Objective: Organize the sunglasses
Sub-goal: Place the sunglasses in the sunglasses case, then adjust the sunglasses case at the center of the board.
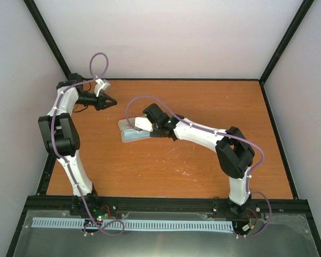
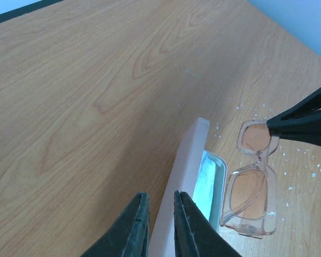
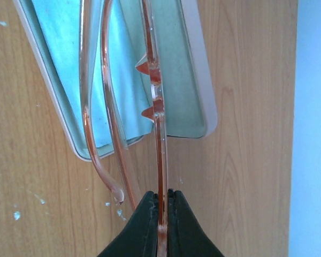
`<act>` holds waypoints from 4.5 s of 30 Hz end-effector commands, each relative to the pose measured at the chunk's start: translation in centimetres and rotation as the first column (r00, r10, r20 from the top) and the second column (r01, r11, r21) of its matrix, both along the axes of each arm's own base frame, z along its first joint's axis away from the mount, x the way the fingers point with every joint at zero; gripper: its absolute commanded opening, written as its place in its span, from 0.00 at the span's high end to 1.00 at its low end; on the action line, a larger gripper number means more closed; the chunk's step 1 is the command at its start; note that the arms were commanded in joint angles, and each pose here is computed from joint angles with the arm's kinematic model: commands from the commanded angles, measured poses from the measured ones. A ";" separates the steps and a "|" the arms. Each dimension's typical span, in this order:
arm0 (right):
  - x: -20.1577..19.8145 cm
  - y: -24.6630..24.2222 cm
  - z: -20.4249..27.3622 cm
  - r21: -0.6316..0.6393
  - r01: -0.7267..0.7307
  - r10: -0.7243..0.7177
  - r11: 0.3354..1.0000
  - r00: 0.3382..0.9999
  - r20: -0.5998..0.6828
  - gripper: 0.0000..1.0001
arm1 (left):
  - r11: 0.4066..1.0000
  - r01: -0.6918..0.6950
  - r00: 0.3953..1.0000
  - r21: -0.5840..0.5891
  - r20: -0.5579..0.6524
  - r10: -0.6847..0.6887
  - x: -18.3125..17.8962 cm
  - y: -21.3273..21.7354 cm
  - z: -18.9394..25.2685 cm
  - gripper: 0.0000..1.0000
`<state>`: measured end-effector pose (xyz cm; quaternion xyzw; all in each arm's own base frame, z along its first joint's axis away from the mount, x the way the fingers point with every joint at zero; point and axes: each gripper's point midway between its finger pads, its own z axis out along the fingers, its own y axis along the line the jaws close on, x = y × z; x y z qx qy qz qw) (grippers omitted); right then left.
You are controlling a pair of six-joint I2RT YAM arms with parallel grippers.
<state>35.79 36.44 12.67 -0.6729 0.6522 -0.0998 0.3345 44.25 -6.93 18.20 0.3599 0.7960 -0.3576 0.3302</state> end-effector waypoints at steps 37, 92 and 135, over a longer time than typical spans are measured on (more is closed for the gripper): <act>1.0 4.1 -4.1 -0.006 -0.072 0.067 0.997 0.889 0.453 0.97 | 0.996 -0.050 0.994 -0.068 0.096 0.057 -3.2 -0.9 2.8 0.83; -0.6 2.2 -6.3 0.035 0.014 -0.026 0.999 0.922 0.387 0.53 | 0.993 -0.062 0.992 -0.100 0.106 0.073 -3.3 -1.0 2.5 0.76; -8.0 -1.1 -2.3 0.063 0.841 -0.353 0.538 0.293 -0.889 0.97 | 0.974 0.097 0.992 0.207 0.055 -0.111 2.4 -4.3 -5.4 0.93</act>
